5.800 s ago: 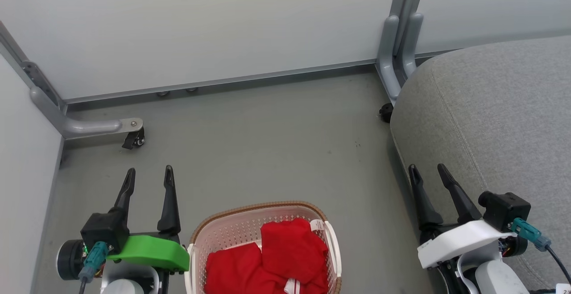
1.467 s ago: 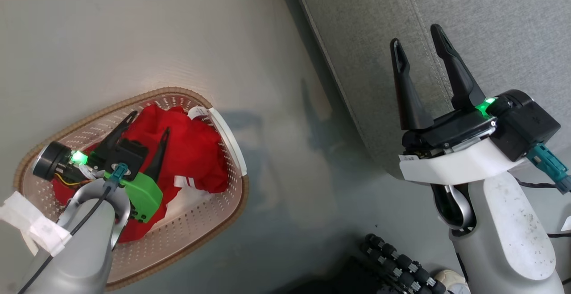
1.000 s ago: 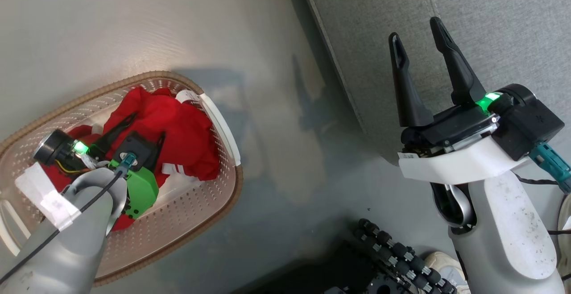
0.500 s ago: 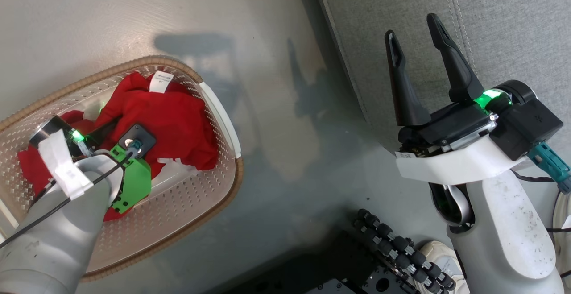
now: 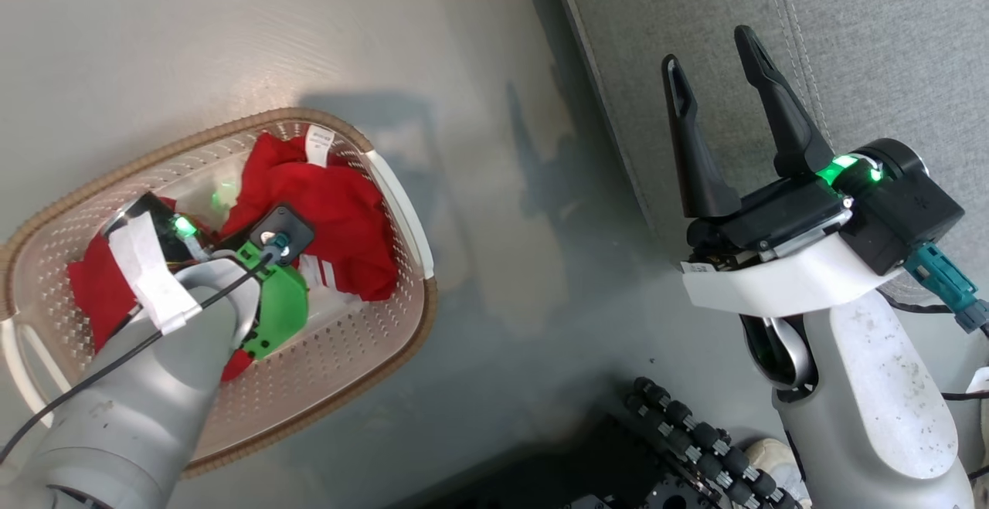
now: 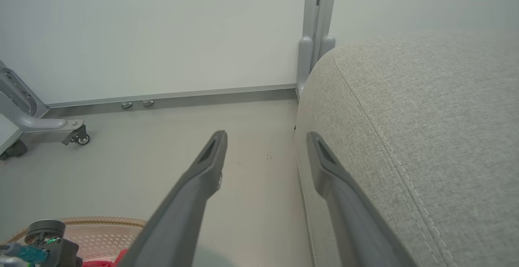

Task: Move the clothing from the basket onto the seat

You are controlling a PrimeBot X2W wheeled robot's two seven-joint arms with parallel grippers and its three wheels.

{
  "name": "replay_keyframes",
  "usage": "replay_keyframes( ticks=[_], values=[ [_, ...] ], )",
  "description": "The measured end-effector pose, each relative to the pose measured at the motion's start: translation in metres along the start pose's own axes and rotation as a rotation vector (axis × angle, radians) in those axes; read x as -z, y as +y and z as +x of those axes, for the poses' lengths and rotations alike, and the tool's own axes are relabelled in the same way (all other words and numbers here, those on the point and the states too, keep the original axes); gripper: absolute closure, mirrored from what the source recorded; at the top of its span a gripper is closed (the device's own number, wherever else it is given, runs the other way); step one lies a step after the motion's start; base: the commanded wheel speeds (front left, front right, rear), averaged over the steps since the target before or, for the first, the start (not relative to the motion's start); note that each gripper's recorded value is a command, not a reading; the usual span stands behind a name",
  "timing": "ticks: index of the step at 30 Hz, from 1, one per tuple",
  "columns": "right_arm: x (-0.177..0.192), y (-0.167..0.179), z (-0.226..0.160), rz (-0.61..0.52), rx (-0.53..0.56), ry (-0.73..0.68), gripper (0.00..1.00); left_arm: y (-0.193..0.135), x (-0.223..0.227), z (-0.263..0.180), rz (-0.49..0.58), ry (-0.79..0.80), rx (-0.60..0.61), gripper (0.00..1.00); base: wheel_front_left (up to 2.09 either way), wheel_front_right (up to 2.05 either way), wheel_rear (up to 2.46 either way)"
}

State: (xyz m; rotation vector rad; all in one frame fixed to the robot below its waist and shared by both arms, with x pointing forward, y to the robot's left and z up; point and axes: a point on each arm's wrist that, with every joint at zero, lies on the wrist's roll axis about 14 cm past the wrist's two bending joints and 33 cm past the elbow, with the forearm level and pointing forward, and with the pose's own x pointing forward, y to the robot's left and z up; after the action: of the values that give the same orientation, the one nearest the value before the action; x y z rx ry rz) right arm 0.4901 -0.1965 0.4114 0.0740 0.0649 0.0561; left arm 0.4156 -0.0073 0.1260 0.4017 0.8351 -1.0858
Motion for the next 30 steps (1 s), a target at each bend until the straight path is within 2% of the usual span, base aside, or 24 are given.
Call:
replay_keyframes(
  ticks=[15,30],
  values=[
    [-0.040,0.021,-0.010,0.007,-0.046,-0.076,0.00,-0.006,-0.083,-0.053,-0.041,-0.221,-0.069,1.00,0.00,0.00,0.00],
    [-0.076,0.051,-0.035,0.030,-0.106,-0.140,0.00,0.000,-0.133,-0.143,-0.120,-0.418,-0.267,1.00,0.00,0.00,0.00]
  ],
)
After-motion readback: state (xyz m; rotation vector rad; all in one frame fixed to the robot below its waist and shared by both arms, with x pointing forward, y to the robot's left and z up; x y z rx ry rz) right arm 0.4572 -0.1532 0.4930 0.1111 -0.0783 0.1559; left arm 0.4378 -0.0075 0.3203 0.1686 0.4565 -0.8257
